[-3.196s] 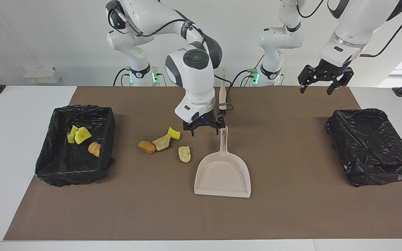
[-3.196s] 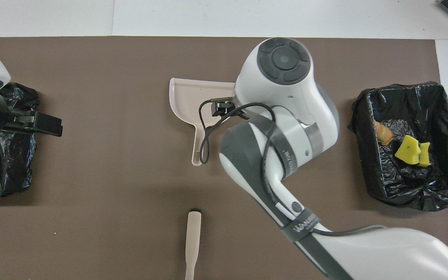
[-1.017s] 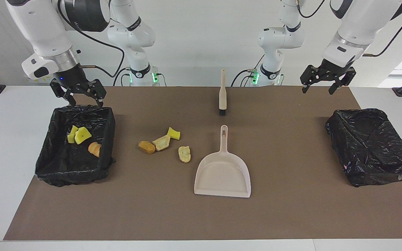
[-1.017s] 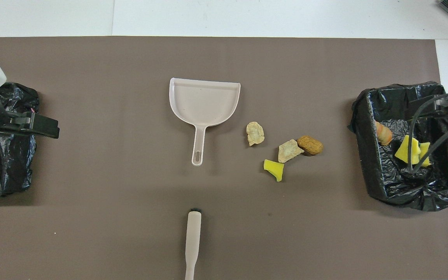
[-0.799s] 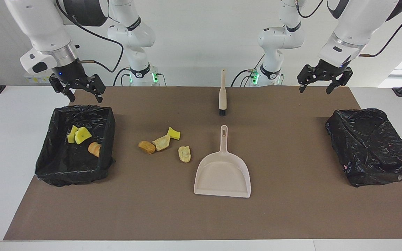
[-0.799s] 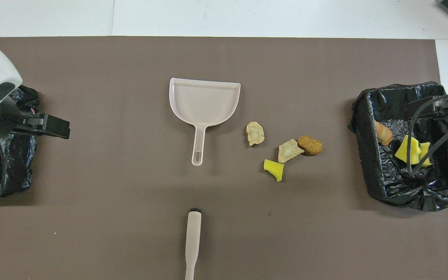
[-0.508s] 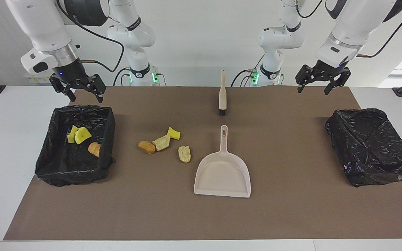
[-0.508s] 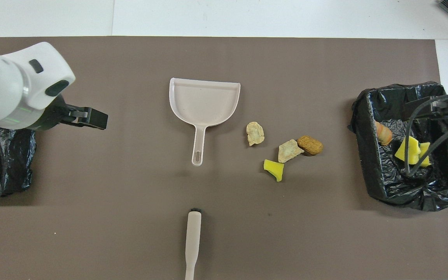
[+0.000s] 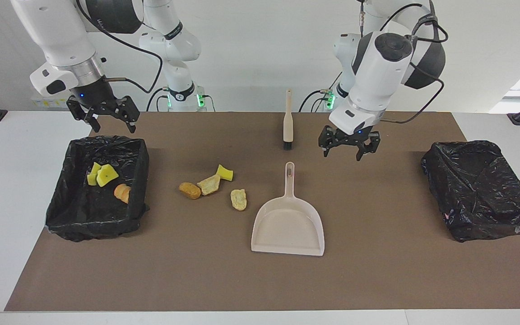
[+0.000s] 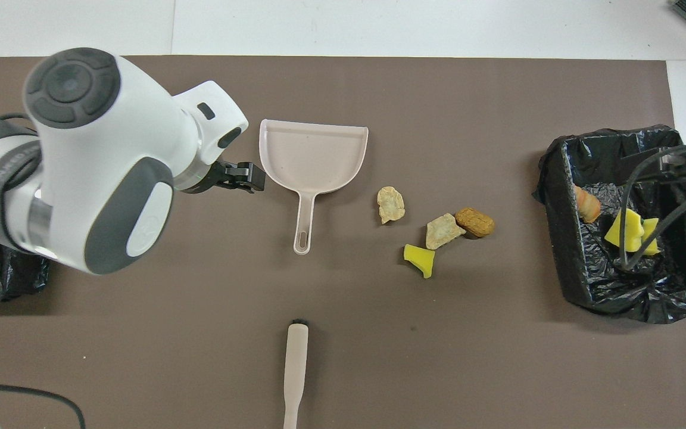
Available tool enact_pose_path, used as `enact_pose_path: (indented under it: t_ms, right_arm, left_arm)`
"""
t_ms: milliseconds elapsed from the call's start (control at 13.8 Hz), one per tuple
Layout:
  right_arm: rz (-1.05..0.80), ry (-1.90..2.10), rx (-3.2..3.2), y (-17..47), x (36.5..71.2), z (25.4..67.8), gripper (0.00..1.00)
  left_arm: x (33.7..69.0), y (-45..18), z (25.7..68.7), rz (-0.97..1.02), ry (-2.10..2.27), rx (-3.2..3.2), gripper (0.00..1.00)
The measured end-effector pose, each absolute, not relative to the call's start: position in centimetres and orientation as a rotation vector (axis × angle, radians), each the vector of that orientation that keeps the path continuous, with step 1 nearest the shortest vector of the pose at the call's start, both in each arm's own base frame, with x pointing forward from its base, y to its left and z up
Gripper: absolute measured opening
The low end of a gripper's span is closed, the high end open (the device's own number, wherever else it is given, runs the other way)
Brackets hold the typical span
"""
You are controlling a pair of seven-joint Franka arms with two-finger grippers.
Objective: Sweep and dump trash in bin
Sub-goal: 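Reach the left gripper to the dustpan handle and grasp it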
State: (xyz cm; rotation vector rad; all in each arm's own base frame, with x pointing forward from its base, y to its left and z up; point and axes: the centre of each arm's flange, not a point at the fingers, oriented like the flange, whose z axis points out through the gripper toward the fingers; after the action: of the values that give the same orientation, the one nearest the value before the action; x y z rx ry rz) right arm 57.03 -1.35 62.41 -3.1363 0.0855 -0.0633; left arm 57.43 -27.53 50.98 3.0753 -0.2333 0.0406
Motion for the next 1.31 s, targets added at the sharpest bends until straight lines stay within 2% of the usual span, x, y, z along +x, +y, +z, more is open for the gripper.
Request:
enact_pose_path:
  t_ms: [218, 508, 944, 1017, 1089, 1235, 1307]
  right_arm:
    - [-0.059, 0.094, -3.136, -1.7, 57.0, 62.4, 1.0]
    - [-0.047, 0.124, -3.145, -2.8, 56.9, 62.3, 1.0]
    - [-0.043, 0.089, -3.16, -1.7, 56.9, 62.2, 1.0]
    - [-0.038, 0.088, -3.16, -1.7, 56.9, 62.2, 1.0]
    - [-0.032, 0.087, -3.161, -1.6, 56.8, 62.0, 1.0]
    - [-0.025, 0.083, -3.161, -1.5, 56.8, 61.9, 0.96]
    - [-0.021, 0.078, -3.161, -1.3, 56.8, 61.8, 0.96]
  left_arm:
    - [57.7, -32.6, 44.8, 0.036, -0.182, 3.065, 1.0]
    - [55.1, -36.7, 39.3, 0.053, -0.211, 3.051, 1.0]
    - [54.3, -36.6, 37.0, 0.054, -0.198, 3.054, 1.0]
    - [54.3, -36.5, 36.8, 0.057, -0.196, 3.054, 0.96]
    - [54.4, -36.5, 36.7, 0.063, -0.194, 3.052, 0.96]
    - [54.4, -36.5, 36.6, 0.065, -0.194, 3.051, 0.81]
    - [54.4, -36.6, 36.3, 0.064, -0.195, 3.051, 0.81]
